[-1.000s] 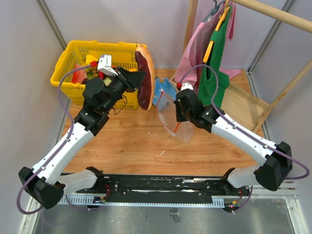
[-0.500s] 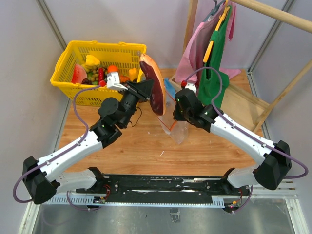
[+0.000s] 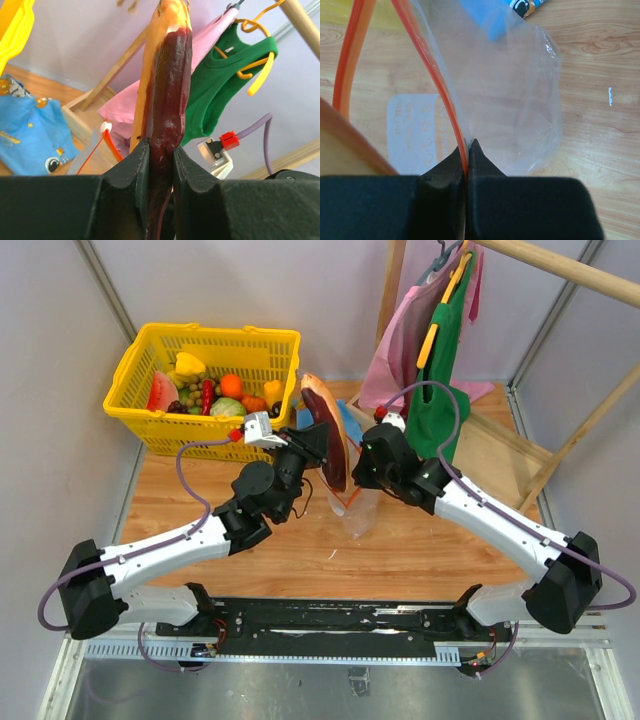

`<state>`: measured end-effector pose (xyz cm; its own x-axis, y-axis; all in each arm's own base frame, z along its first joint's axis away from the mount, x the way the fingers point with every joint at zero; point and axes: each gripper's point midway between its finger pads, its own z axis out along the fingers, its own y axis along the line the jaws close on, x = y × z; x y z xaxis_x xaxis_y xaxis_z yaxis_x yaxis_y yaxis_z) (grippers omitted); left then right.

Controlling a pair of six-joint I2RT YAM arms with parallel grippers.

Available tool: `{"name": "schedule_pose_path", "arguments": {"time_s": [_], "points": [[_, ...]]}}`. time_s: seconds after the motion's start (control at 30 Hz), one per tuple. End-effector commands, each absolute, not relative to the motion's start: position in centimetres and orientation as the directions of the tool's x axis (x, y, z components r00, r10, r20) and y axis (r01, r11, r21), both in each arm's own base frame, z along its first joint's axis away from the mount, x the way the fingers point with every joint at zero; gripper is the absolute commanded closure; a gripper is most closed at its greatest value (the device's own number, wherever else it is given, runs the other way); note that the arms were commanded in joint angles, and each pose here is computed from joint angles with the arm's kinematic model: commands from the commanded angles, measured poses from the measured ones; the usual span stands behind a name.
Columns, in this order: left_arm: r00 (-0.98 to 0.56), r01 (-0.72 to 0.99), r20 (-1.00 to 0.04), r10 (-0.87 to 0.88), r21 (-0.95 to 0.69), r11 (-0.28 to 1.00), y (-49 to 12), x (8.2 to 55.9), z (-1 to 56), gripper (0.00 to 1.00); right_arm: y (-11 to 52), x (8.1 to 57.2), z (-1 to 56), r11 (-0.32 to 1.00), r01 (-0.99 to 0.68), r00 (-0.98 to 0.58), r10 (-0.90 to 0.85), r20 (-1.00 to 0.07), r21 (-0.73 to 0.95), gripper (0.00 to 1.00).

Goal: Place the food in the zip-top bag and seal the zipper
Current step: Place the fake food in the zipper food storage bag.

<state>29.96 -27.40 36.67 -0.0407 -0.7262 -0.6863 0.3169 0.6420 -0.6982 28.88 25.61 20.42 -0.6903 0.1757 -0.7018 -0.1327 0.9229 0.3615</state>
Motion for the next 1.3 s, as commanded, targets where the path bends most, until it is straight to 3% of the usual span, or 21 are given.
{"name": "schedule_pose_path", "arguments": {"time_s": [0.0,0.73,0.93,1.07,1.27], "points": [[0.013,0.244,-0.68,-0.733,-0.709,0.662,-26.7,29.9,36.5,1.0,25.0,29.2,21.2,0.912,-0.115,-0.672,0.221,-0.707,0.395,0.99],[-0.212,0.114,-0.795,-0.568,-0.598,0.794,-30.2,28.0,28.6,0.99,24.6,30.3,21.7,0.925,-0.153,-0.632,0.179,-0.754,0.347,0.99],[-0.278,0.132,-0.804,-0.525,-0.573,0.809,-30.8,27.3,26.8,0.86,24.8,30.4,21.7,0.919,-0.161,-0.632,0.184,-0.752,0.36,0.99],[-0.296,0.123,-0.789,-0.538,-0.59,0.798,-30.6,27.0,27.0,0.7,25.0,30.4,21.4,0.916,-0.165,-0.64,0.183,-0.746,0.366,0.99],[-0.306,0.112,-0.769,-0.561,-0.614,0.781,-30.3,26.8,28.1,0.59,25.4,30.0,21.1,0.906,-0.188,-0.653,0.173,-0.737,0.379,0.99]]}}
